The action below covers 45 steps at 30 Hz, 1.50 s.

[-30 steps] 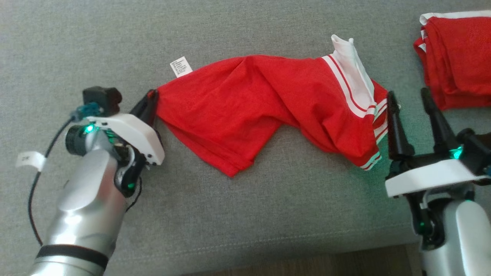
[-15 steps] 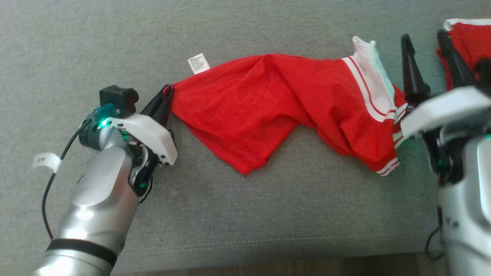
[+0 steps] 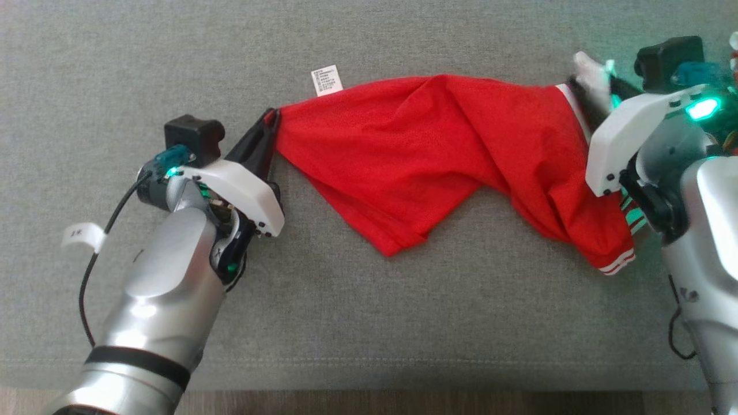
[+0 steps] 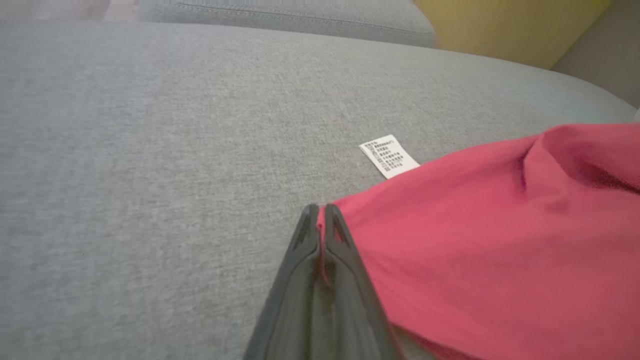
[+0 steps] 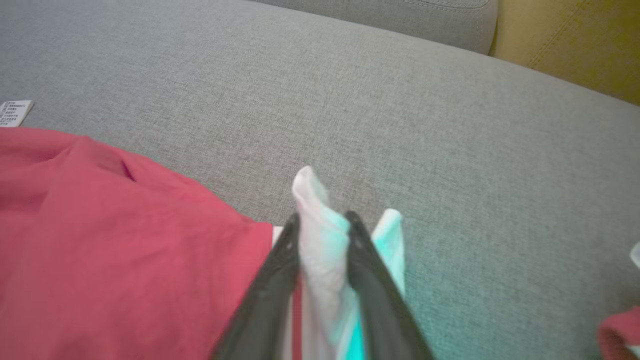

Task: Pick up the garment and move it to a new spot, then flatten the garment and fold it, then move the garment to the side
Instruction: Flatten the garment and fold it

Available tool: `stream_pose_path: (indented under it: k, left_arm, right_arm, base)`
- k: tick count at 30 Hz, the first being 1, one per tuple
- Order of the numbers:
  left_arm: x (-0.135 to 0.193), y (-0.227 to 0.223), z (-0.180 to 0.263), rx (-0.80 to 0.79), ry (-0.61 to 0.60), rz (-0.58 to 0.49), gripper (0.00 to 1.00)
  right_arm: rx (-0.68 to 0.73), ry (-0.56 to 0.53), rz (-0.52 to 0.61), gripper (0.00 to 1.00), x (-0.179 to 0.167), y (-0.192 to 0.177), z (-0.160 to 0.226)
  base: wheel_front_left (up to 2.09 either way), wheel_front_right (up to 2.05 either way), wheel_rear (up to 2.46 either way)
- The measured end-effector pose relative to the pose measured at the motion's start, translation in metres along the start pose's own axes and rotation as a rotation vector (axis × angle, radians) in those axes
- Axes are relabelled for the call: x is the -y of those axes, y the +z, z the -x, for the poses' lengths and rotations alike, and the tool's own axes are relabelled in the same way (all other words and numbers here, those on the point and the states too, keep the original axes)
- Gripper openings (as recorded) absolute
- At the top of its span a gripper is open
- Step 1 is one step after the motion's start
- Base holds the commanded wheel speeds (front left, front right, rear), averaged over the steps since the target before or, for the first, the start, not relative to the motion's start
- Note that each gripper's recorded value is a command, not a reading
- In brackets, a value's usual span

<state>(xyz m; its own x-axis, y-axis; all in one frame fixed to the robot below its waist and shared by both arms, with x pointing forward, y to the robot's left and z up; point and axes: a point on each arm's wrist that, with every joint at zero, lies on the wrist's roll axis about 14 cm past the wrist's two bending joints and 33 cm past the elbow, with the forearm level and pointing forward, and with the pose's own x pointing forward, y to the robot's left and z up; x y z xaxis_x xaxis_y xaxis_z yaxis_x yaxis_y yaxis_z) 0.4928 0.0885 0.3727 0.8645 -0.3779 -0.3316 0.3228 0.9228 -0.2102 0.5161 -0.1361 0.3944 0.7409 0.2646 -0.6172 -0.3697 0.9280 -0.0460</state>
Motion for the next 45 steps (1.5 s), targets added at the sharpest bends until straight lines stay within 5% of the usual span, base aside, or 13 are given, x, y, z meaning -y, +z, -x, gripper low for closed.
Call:
stream_pose_path:
  k: [6, 11, 26, 34, 45]
  left_arm:
    - [-0.012, 0.039, 0.000, 0.126, 0.034, -0.014, 0.00]
    - [-0.025, 0.135, 0.017, 0.397, 0.071, -0.091, 0.00]
    - [0.034, 0.299, 0.154, 0.926, 0.029, -0.283, 0.00]
    - [0.063, 0.328, 0.216, 1.014, 0.016, -0.342, 0.00]
    - [0.051, 0.305, 0.182, 0.871, 0.000, -0.290, 0.00]
  right_arm:
    - [0.216, -0.049, -0.027, 0.00, 0.018, 0.048, 0.017]
    - [0.501, -0.112, -0.052, 0.00, 0.035, 0.109, 0.060]
    - [1.059, -0.258, 0.026, 0.00, 0.036, 0.208, 0.257]
    - [1.130, -0.309, 0.057, 0.00, 0.035, 0.219, 0.315]
    - [0.970, -0.231, -0.032, 0.00, 0.042, 0.204, 0.262]
  base:
    - [0.00, 0.00, 0.00]
    - [0.00, 0.00, 0.00]
    - [0.00, 0.00, 0.00]
    - [0.00, 0.00, 0.00]
    - [0.00, 0.00, 0.00]
